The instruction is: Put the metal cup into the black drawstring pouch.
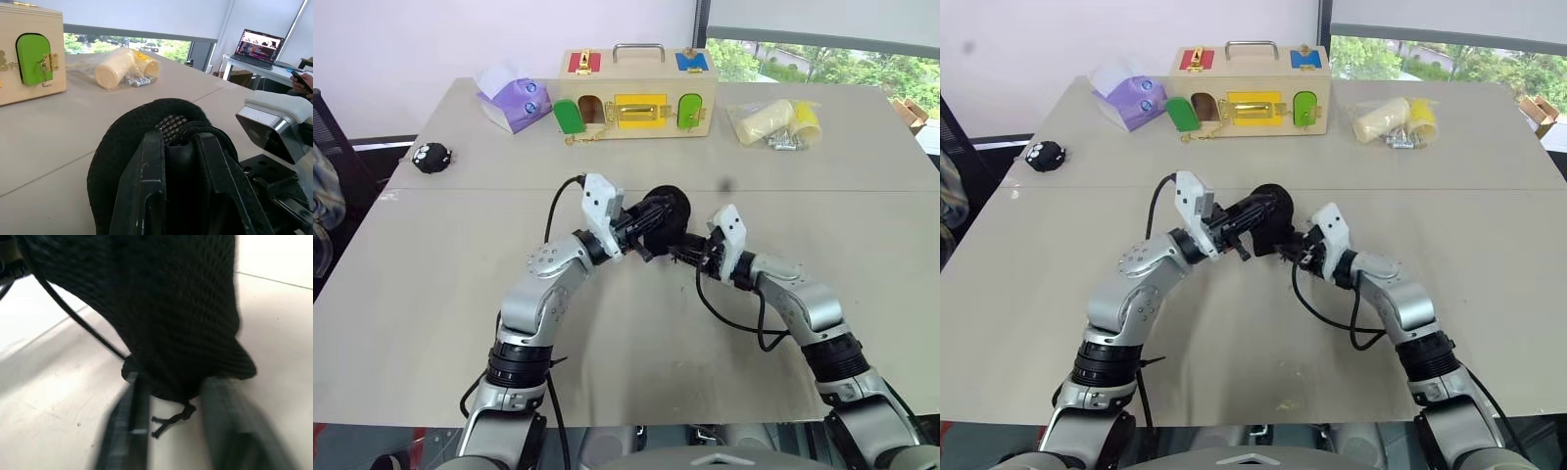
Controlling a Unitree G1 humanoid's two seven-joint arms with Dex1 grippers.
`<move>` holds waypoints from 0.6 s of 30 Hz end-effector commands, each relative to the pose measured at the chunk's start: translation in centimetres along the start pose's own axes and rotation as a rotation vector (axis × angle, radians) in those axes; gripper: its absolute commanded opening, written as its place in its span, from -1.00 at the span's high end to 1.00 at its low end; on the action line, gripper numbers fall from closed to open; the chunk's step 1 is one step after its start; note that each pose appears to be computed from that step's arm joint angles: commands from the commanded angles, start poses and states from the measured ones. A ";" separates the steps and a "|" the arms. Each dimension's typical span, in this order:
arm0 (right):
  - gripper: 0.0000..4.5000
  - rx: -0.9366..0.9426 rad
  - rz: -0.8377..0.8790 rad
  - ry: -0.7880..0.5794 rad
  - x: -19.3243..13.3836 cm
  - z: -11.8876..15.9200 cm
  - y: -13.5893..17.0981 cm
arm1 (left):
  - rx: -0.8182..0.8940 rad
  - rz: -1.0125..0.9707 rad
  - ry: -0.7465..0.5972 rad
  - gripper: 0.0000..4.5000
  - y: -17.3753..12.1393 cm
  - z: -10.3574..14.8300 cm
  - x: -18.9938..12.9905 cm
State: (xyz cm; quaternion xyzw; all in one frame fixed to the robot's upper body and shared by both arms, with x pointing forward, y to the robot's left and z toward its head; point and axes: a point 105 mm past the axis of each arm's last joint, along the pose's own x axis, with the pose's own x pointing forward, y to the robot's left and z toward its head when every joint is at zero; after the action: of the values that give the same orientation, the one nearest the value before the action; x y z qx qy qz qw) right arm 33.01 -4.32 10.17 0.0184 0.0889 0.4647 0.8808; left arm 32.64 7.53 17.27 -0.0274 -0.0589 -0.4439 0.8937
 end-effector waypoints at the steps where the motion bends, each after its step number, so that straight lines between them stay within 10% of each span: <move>1: 0.98 -0.037 0.009 -0.026 -1.1 1.1 0.0 | 0.033 -0.020 -0.044 0.92 -0.5 1.4 0.1; 18: 0.98 -0.206 -0.008 0.149 -4.4 2.3 -1.1 | 0.022 -0.038 -0.039 0.92 -0.7 1.1 0.4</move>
State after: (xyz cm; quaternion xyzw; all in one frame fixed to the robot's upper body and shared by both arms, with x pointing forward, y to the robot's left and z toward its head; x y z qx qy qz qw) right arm 32.04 -8.72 11.82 -0.1092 0.1226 0.4636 0.8707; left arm 32.51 7.20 17.21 -0.0306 -0.0582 -0.4508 0.8902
